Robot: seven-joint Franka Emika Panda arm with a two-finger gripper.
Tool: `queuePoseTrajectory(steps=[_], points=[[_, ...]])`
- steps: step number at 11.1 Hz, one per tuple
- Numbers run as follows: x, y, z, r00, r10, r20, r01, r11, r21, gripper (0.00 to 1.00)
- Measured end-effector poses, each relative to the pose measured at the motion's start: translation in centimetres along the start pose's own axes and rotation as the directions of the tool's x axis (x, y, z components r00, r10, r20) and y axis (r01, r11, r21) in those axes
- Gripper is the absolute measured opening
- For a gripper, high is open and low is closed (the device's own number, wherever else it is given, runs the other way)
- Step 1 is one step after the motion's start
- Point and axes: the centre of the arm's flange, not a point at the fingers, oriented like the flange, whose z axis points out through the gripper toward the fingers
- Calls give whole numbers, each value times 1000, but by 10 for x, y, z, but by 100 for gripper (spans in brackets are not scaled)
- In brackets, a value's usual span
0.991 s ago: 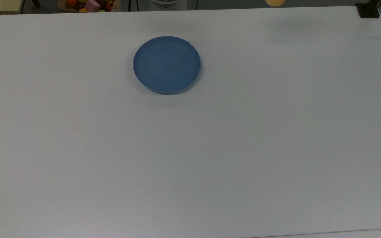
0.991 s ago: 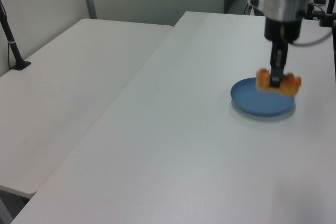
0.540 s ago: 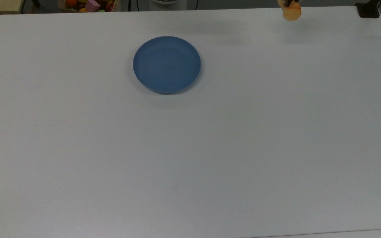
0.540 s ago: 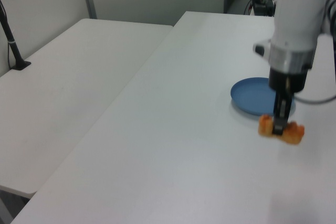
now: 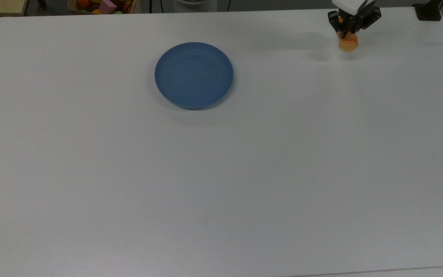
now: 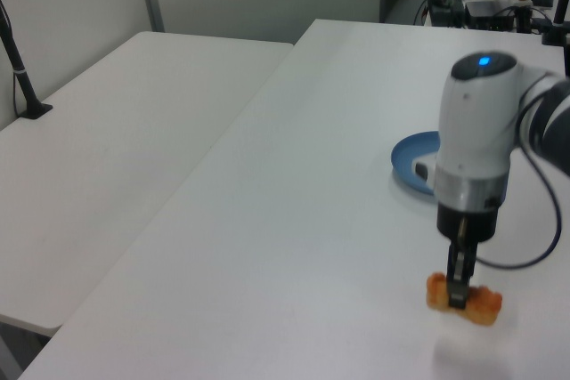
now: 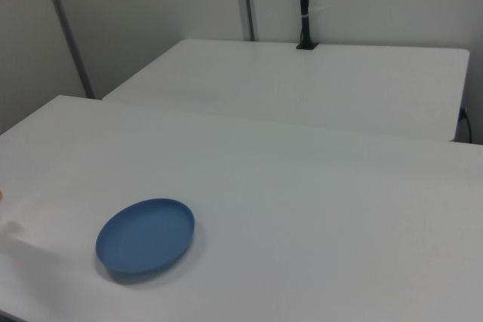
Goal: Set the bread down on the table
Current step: 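Lower the bread roll onto the table and open the gripper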
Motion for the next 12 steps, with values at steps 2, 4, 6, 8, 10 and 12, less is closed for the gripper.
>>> queuePoseTrajectory(steps=[2,4,6,8,10,12], points=[[5,-3,31,1000,-26,-6,26,999,-18,21],[1,-8,59,999,-51,-8,50,997,-60,26],[1,-11,63,999,-50,-9,49,997,-62,30],[3,-10,61,999,-45,-13,44,997,-59,59],[5,-11,59,999,-43,-17,42,998,-56,88],[5,-11,59,999,-43,-18,42,998,-56,100]])
